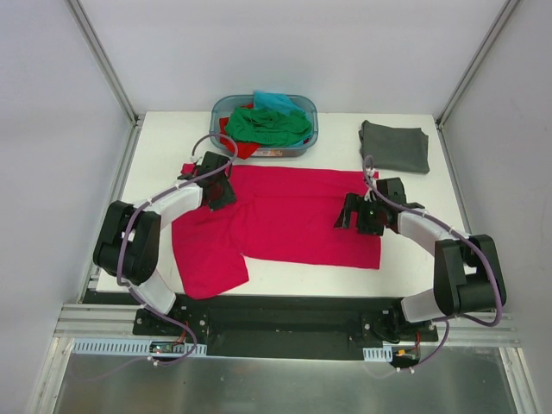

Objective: Fold and stack the t-shirts
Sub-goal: Fold the flattened tshirt in 1/3 of the way

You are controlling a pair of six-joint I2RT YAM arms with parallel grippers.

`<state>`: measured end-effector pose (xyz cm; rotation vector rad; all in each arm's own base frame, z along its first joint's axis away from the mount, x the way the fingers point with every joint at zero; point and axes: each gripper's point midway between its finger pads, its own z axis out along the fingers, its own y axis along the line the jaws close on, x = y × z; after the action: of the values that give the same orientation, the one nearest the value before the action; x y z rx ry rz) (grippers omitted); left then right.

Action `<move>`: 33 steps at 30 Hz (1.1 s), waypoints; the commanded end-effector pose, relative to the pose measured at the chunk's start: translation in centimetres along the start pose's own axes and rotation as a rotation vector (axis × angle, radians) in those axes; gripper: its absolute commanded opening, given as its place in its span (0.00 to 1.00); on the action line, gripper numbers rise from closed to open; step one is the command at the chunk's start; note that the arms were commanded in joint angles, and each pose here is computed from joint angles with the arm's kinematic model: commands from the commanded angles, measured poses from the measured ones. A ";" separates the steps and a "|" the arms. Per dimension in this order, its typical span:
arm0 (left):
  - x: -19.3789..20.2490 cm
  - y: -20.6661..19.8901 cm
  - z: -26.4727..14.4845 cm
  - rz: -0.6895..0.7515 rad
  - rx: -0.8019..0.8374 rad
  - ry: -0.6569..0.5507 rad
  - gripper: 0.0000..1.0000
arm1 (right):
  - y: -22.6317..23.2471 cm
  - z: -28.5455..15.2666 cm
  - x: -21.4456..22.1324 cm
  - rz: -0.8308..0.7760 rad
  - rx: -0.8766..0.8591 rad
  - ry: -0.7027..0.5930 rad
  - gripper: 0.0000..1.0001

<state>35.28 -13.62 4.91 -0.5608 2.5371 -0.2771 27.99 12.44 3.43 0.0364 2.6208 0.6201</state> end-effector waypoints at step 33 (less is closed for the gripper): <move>1.6 -2.2 0.1 0.369 -0.128 0.031 0.38 | -2.0 0.1 2.5 0.093 0.049 0.115 0.96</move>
<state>34.56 -16.48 4.19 -0.1567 2.6374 -0.0104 28.32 11.83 3.51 0.1064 2.6317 0.6405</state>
